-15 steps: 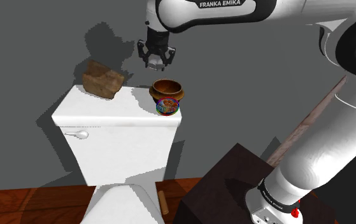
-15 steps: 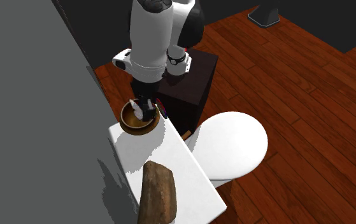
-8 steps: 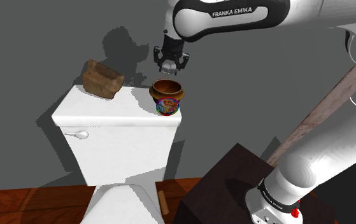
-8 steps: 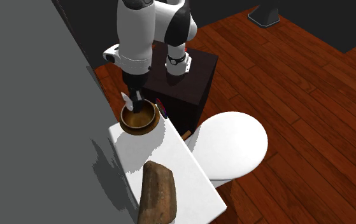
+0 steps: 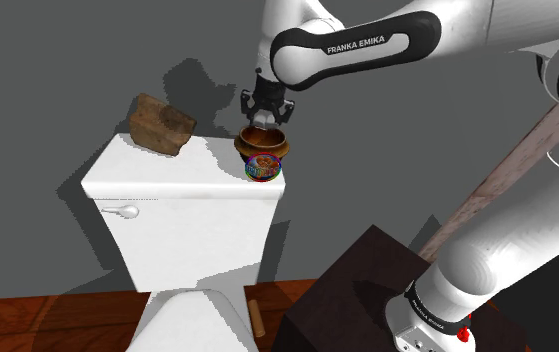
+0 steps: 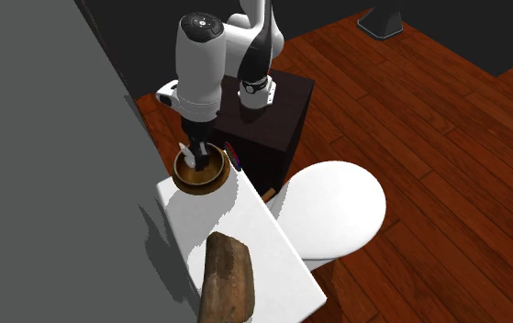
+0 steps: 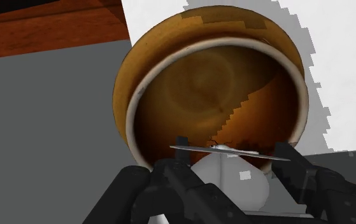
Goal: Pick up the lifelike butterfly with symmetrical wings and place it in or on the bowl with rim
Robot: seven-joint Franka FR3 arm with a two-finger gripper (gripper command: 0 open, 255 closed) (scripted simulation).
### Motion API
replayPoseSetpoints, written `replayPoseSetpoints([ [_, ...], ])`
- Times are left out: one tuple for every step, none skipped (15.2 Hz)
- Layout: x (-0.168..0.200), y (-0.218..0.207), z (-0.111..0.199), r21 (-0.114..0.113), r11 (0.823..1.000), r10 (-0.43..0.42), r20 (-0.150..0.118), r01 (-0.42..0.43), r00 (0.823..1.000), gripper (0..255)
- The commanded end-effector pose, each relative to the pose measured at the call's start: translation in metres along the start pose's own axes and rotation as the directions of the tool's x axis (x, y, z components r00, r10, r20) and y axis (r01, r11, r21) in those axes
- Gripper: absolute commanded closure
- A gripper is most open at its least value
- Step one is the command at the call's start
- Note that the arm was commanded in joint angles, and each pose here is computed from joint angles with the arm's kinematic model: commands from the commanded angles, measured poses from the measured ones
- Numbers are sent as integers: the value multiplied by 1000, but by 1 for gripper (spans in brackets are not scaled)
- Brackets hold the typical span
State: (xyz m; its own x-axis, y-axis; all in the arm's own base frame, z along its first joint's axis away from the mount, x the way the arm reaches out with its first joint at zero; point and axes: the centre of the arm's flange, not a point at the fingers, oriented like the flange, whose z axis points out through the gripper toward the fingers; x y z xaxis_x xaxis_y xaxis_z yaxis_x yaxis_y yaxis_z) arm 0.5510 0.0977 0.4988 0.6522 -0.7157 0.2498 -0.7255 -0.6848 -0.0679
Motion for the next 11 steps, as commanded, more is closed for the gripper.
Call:
replayPoseSetpoints([
  [-2, 1, 7, 0, 1000, 0, 0, 0, 1000, 255],
  [-2, 1, 7, 0, 1000, 0, 0, 0, 1000, 255],
  [-2, 1, 7, 0, 1000, 0, 0, 0, 1000, 255],
  [-2, 1, 7, 0, 1000, 0, 0, 0, 1000, 255],
  [-2, 1, 7, 0, 1000, 0, 0, 0, 1000, 255],
  [-2, 1, 7, 0, 1000, 0, 0, 0, 1000, 255],
  [-2, 1, 7, 0, 1000, 0, 0, 0, 1000, 255],
  [-2, 1, 7, 0, 1000, 0, 0, 0, 1000, 255],
  [-2, 1, 7, 0, 1000, 0, 0, 0, 1000, 255],
  [-2, 1, 7, 0, 1000, 0, 0, 0, 1000, 0],
  [-2, 1, 7, 0, 1000, 0, 0, 0, 1000, 0],
])
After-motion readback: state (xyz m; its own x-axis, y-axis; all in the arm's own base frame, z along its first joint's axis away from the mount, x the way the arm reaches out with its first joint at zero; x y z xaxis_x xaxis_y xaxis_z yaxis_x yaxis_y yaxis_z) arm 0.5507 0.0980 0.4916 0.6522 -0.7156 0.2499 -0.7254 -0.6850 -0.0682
